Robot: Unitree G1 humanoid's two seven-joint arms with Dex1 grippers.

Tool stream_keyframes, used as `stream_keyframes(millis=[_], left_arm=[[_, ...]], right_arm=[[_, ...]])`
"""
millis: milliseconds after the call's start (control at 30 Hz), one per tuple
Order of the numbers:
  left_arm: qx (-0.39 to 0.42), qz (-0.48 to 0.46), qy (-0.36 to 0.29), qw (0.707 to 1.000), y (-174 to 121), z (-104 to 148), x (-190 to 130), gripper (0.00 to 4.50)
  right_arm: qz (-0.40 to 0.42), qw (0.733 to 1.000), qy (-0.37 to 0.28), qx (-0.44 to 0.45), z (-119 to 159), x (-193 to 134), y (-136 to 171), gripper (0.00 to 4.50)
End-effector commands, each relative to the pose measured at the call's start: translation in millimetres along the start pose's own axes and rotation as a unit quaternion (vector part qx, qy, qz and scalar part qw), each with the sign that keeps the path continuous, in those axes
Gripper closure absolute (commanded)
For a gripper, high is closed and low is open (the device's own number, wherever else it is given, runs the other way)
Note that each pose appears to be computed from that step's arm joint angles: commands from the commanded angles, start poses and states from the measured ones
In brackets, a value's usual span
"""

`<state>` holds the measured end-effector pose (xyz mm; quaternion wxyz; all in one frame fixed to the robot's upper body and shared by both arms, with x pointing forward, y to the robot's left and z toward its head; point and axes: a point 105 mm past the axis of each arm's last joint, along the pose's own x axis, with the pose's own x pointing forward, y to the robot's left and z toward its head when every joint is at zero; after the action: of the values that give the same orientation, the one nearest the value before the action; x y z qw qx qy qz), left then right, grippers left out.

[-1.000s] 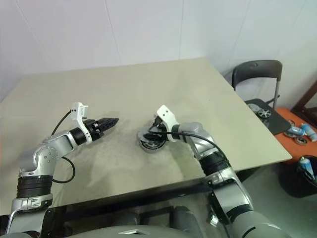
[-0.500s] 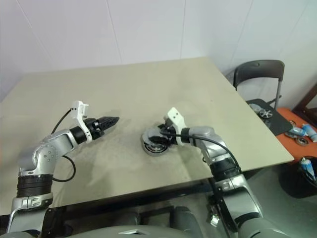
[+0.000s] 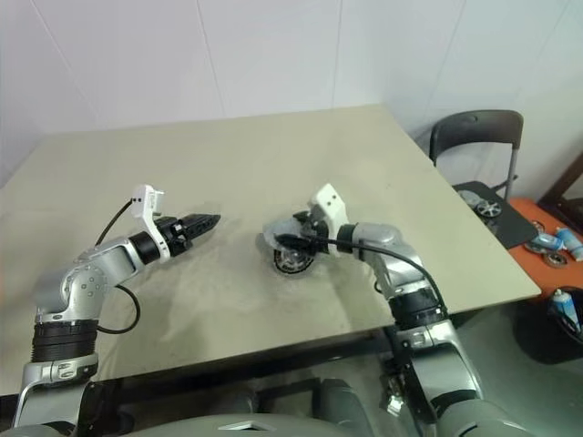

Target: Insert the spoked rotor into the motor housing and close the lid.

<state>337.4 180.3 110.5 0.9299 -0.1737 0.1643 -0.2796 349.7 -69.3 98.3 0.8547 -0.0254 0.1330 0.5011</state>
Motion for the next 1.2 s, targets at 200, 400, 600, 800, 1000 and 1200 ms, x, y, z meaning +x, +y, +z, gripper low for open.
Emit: stream_keyframes(millis=[200, 400, 600, 800, 1000, 1200], left_arm=[[0.014, -0.014, -0.017, 1.0, -6, 11, -1, 2.18], [0.014, -0.013, -0.015, 1.0, -5, 10, -2, 2.18], [0.015, -0.014, -0.014, 1.0, -5, 9, -4, 2.18], [0.016, -0.015, -0.014, 1.0, -4, 11, -3, 2.18], [0.016, -0.017, -0.013, 1.0, -3, 11, -2, 2.18], [0.016, -0.02, -0.013, 1.0, -5, 12, -1, 2.18]], right_arm=[[0.041, 0.999, 0.018, -0.018, -11, -13, 7, 1.01], [0.035, 0.999, 0.034, -0.019, -21, -17, 1, 1.01], [0.039, 0.998, 0.044, -0.029, -25, -19, 1, 1.01], [0.052, 0.997, 0.056, -0.027, -32, -27, 1, 1.01], [0.059, 0.996, 0.062, -0.028, -34, -33, 1, 1.01], [0.068, 0.993, 0.074, -0.062, -37, -37, 4, 1.01]])
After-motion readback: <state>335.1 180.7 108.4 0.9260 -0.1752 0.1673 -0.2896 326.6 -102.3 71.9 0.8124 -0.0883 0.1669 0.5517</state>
